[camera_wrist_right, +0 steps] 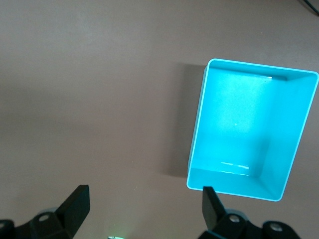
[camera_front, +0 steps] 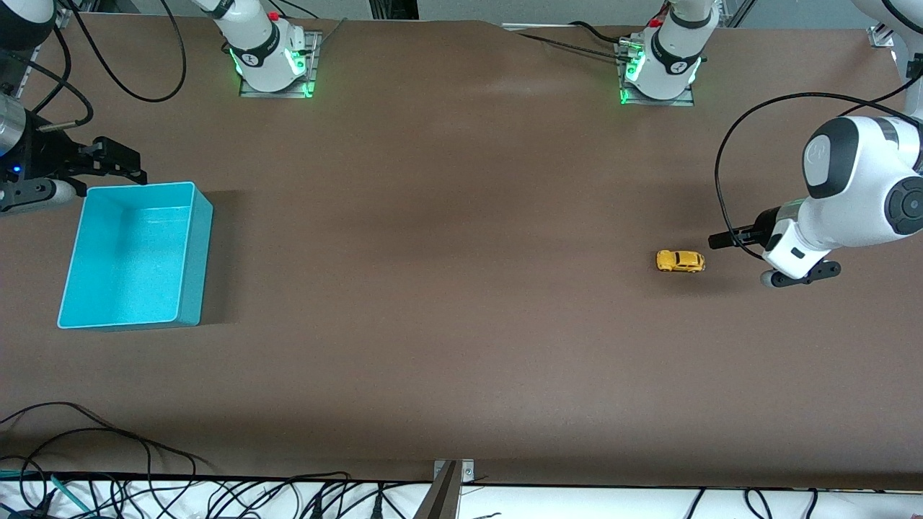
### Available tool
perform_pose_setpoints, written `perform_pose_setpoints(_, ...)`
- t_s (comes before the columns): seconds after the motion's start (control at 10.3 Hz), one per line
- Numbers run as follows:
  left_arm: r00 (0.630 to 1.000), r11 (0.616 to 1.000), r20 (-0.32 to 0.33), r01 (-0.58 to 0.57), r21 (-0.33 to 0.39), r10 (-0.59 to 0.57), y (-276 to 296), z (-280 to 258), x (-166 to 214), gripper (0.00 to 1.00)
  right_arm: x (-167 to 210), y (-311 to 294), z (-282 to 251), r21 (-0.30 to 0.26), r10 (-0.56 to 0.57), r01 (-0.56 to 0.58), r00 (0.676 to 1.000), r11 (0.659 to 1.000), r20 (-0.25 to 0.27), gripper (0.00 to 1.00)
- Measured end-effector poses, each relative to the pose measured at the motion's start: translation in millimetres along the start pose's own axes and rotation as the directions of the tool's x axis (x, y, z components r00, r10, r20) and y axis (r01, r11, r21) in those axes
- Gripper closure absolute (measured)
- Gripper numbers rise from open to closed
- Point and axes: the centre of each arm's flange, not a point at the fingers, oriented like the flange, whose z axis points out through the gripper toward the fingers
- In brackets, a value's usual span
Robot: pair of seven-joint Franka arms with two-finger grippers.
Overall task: Wind up and store yellow beetle car
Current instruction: 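Move the left gripper toward the yellow beetle car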
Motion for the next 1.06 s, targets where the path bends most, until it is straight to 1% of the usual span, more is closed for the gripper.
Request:
perform_pose_setpoints(0.58,1.000,1.000,0.000,0.001,0.000,-0.001,0.0,0.0,0.0,0.00,0.1,-0.1,-0.7,0.000,-0.001,0.001,1.000,1.000,-0.002,0.00)
perform_pose_setpoints(0.68,1.000,1.000,0.000,0.021,0.000,-0.021,-0.1,0.0,0.0,0.00,0.1,-0.1,-0.7,0.000,-0.001,0.001,1.000,1.000,-0.001,0.00)
perform_pose_setpoints(0.87,0.993,0.993,0.000,0.114,-0.001,-0.114,-0.3,0.7,0.5,0.00,0.0,-0.1,-0.6,0.000,0.000,0.000,1.000,1.000,0.000,0.00)
perform_pose_setpoints(1.06,0.989,0.989,-0.007,0.150,-0.003,-0.150,-0.1,0.3,1.4,0.00,-0.3,0.6,-0.5,0.000,0.003,-0.003,1.000,1.000,0.001,0.00)
